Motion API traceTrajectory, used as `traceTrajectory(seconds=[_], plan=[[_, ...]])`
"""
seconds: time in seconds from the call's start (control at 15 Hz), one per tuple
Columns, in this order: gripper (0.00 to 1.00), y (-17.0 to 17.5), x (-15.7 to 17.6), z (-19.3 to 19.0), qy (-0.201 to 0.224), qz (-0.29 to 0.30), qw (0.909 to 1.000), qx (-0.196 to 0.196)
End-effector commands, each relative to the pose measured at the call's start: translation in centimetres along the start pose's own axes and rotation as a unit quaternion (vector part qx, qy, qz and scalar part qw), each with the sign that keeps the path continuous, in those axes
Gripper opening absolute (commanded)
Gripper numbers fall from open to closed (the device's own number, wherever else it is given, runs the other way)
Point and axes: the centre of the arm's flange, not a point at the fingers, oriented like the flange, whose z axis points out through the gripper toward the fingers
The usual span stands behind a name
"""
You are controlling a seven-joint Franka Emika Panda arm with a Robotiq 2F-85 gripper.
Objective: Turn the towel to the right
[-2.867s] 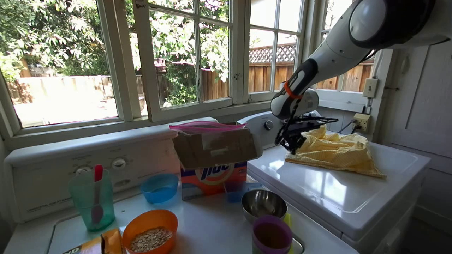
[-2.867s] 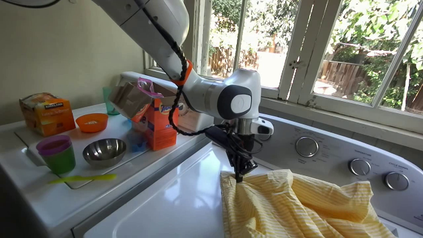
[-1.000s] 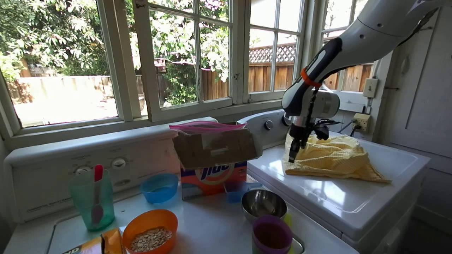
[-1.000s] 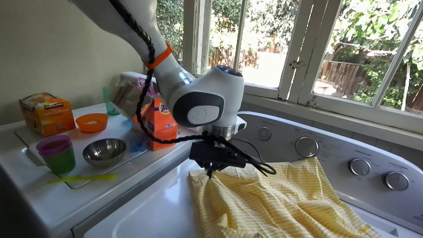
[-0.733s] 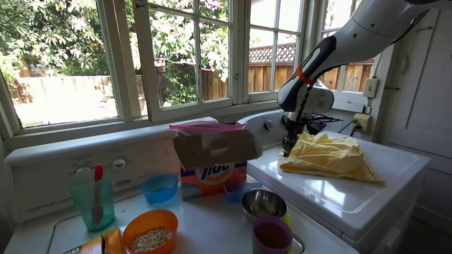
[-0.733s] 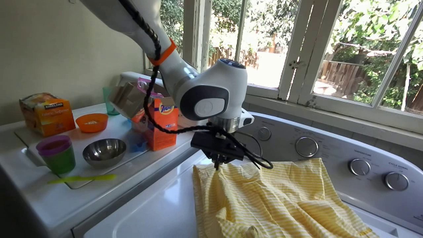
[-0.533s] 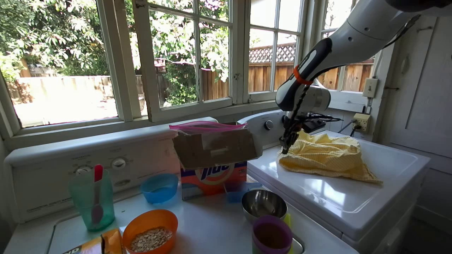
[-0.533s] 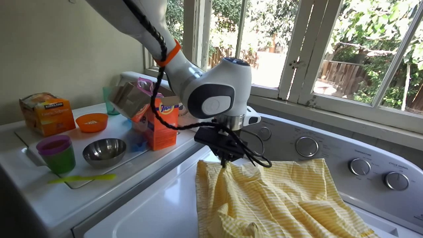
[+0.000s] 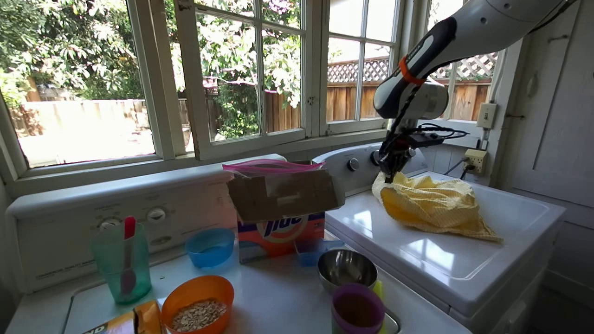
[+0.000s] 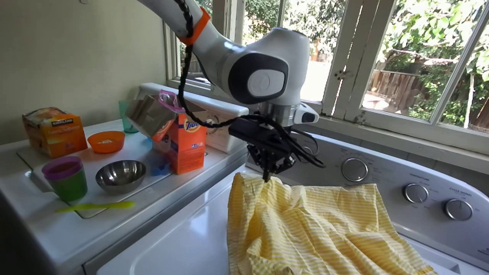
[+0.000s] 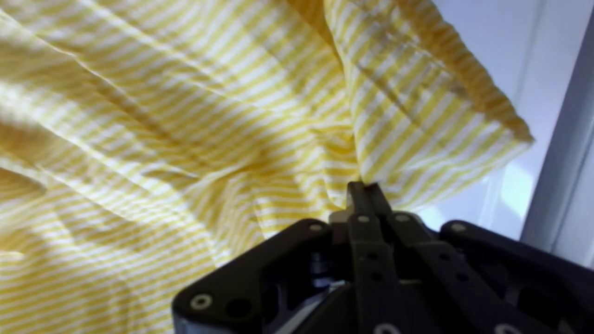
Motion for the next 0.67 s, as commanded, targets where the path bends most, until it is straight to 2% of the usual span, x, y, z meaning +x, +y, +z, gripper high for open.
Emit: traceTrajectory(seconds=[0.0,0.2,0.4,0.53,0.6], plan=[[0.00,2.8,-2.4,-2.0,-0.021,0.076,0.9963,-0.036],[0.00,3.6,-2.2,-1.8,-0.025,0.077,0.9964,-0.023],[0.00,2.2,-1.2,-1.4,-0.011,0.059,0.9982,-0.002],[0.00,0.8,-0.4,-1.2,0.030,0.038,0.9977,0.047],[0.00,0.1,0.2,-0.9,0.035,0.035,0.9961,0.073]])
